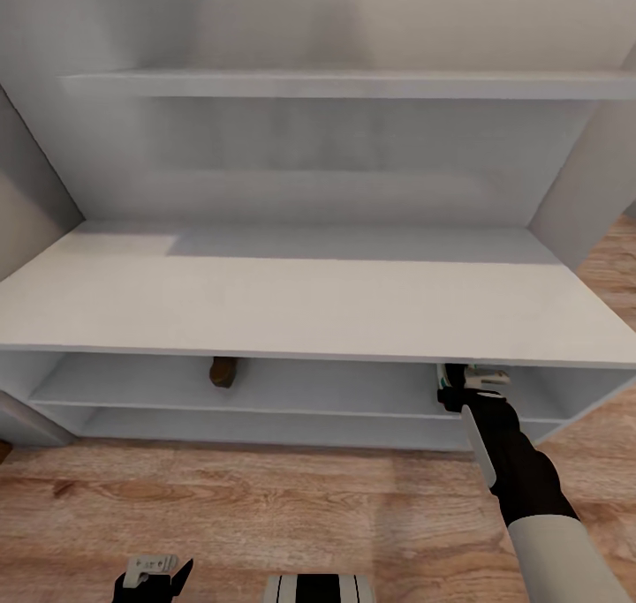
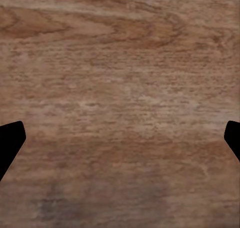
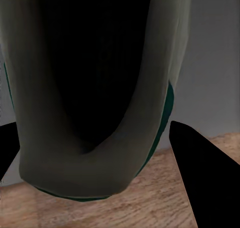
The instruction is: Pick up the two gym shoes and the two sandals from the corridor floor and place them onto the hallstand (shoe rack) in the corridor, making sure they are on the rack and not on the floor. Arrange them so the two gym shoes are next to each other and the two sandals are next to each other.
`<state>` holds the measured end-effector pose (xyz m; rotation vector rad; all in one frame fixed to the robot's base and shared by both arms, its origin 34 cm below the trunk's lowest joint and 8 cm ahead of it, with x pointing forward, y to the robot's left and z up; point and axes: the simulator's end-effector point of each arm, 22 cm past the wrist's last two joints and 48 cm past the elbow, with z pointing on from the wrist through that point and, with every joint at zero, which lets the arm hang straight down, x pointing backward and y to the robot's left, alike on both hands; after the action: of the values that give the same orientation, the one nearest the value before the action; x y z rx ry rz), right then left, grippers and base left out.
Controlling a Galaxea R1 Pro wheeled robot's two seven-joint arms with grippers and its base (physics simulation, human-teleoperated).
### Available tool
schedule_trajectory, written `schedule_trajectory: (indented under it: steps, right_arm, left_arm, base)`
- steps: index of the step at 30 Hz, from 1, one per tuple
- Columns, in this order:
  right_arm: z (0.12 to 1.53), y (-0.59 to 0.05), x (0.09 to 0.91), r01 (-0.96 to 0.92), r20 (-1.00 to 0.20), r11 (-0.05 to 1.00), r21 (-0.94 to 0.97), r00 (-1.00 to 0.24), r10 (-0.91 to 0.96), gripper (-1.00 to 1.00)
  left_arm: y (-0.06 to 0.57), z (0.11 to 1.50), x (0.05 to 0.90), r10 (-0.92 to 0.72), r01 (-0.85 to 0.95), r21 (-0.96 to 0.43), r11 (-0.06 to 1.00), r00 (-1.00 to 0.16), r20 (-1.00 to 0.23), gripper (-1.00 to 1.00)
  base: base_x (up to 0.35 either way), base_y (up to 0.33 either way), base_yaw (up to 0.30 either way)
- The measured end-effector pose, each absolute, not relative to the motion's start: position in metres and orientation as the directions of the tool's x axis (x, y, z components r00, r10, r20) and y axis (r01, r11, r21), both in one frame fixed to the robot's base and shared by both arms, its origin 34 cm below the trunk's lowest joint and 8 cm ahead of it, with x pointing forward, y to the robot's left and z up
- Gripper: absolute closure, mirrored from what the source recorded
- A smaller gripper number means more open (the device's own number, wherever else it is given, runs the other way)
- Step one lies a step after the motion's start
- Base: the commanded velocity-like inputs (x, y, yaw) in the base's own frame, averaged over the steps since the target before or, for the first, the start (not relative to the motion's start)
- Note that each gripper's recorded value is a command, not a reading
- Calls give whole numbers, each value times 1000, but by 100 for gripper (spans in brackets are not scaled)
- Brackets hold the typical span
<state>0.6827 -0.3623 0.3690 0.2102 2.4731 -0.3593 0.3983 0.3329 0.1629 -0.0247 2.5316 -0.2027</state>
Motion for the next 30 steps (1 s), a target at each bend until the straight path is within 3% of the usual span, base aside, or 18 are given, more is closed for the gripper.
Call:
schedule_trajectory:
  steps: [16,17,18,24,30]
  right_arm:
    - [369,-362,683,233,-606,951,-205,-793,64,100]
    - [369,-362,683,233,-606,951,-204,-793,64,-100]
    - [349,-362,671,226,-563,951,-211,-823,71,-100]
    - [348,-362,670,224,-561,951,-212,-825,69,-100]
    - [347,-362,670,224,-560,951,-213,-825,69,-100]
  left_arm:
    - [334,163,398,-62,28,-149,988,-824,-563,-100]
    - [334,163,398,-62,28,-149,988,-824,-563,-100]
    - [334,163,398,-62,28,-149,988,-825,-562,-100]
    - [334,163,398,-62,28,-149,988,-824,-562,-100]
    - [334,163,398,-62,27,-149,988,-825,-562,-100]
  base:
    - [73,0,0]
    - [0,0,0]
    - [0,0,0]
    - [-9,0,0]
    - [-255,0,0]
